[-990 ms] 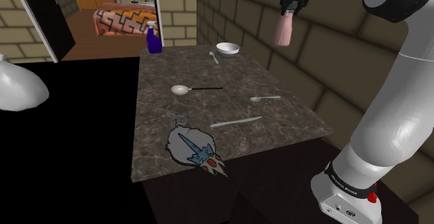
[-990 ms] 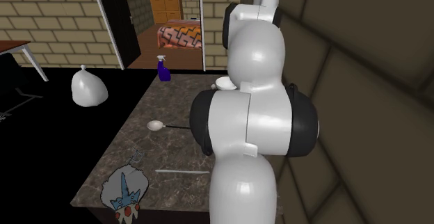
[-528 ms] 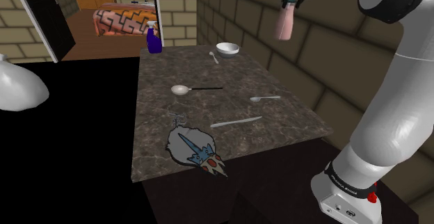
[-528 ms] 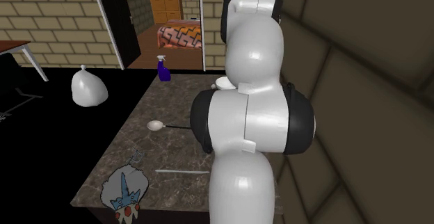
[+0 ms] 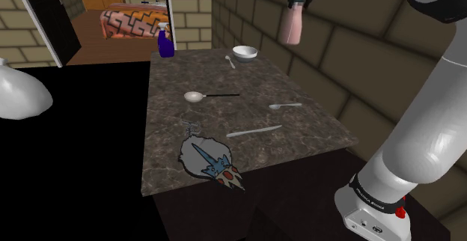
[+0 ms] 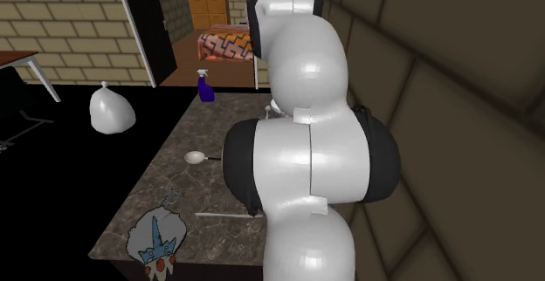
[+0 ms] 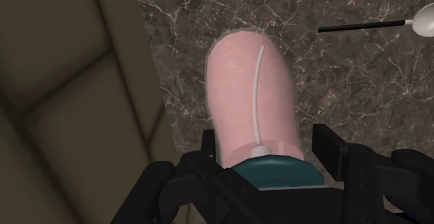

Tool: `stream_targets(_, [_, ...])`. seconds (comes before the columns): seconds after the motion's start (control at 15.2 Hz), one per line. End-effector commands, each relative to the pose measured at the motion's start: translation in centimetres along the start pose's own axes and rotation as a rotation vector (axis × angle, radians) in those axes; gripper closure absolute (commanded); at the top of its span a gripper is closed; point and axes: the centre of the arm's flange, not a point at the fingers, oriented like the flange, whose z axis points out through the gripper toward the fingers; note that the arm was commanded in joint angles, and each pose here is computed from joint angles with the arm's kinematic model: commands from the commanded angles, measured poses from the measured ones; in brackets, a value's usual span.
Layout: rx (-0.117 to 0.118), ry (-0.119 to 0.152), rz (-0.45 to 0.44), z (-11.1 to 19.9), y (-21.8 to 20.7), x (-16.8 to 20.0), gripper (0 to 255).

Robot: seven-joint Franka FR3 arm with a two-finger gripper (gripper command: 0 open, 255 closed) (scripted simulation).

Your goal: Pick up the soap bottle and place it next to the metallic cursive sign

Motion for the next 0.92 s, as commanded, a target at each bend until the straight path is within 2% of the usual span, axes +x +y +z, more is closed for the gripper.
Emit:
stream_targets(0.0, [0.0, 0.001, 0.001, -0.2, -2.6, -1.1, 255])
stream_targets(0.86, [0.0, 0.001, 0.001, -1.6, -19.0, -6.1, 255])
